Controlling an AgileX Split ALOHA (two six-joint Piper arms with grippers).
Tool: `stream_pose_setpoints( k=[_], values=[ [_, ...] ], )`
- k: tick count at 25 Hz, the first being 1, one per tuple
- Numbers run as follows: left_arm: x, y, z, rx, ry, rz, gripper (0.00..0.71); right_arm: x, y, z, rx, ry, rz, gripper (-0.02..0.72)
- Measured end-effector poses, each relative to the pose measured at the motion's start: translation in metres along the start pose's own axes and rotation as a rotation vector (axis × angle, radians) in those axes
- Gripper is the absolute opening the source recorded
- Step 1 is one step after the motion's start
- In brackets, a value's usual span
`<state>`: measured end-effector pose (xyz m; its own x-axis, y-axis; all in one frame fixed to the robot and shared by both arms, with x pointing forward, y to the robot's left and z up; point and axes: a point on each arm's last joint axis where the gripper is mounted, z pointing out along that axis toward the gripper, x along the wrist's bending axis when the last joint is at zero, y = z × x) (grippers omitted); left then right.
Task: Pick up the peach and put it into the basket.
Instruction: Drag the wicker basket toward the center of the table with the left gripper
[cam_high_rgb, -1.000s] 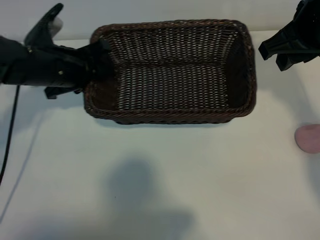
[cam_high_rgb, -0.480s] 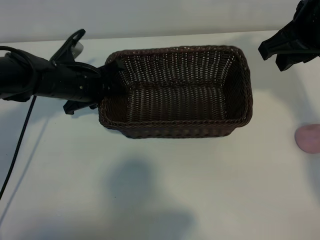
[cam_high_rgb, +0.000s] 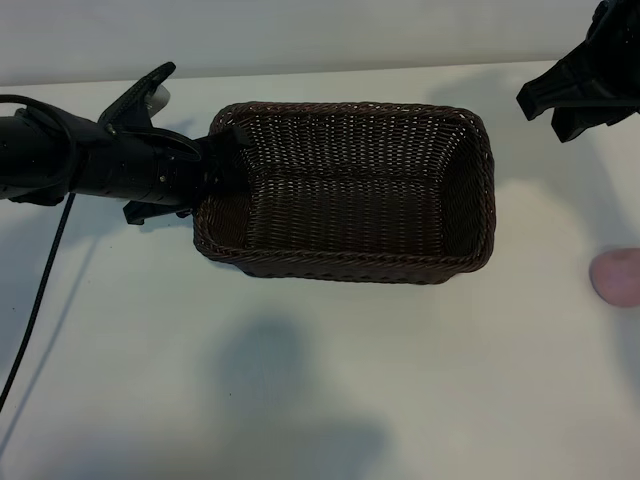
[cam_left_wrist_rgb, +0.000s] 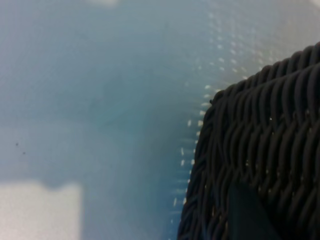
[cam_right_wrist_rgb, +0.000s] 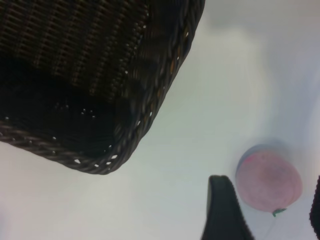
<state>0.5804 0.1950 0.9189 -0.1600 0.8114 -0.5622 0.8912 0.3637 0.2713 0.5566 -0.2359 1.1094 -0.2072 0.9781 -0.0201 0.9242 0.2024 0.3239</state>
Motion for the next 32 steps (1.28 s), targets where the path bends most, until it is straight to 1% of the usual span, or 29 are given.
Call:
stream_pose_setpoints(
  k=[6,12,14,19,20,22,24,28,32],
  values=[
    [0.000,-0.001,0.000,0.009,-0.004,0.003,0.289,0.000,0.000,0.000,0.000,0.000,0.000,0.420],
    [-0.002,-0.003,0.000,0.038,-0.020,0.003,0.297,0.000,0.000,0.000,0.000,0.000,0.000,0.420],
    [-0.002,-0.004,0.000,0.045,-0.025,0.000,0.340,0.000,0.000,0.000,0.000,0.000,0.000,0.420],
    [-0.006,-0.004,-0.002,0.056,-0.050,-0.018,0.586,0.000,0.000,0.000,0.000,0.000,0.000,0.420],
    [-0.008,-0.003,-0.004,0.054,-0.055,-0.017,0.626,0.000,0.000,0.000,0.000,0.000,0.000,0.420],
    [-0.010,-0.003,-0.007,0.053,-0.065,-0.012,0.672,0.000,0.000,0.000,0.000,0.000,0.000,0.420],
    [-0.013,-0.003,-0.011,0.049,-0.073,-0.005,0.688,0.000,0.000,0.000,0.000,0.000,0.000,0.420],
    [-0.019,-0.002,-0.024,0.033,-0.083,0.044,0.691,0.000,0.000,0.000,0.000,0.000,0.000,0.420],
    [-0.026,-0.002,-0.041,0.026,-0.074,0.092,0.691,0.000,0.000,0.000,0.000,0.000,0.000,0.420]
  ],
)
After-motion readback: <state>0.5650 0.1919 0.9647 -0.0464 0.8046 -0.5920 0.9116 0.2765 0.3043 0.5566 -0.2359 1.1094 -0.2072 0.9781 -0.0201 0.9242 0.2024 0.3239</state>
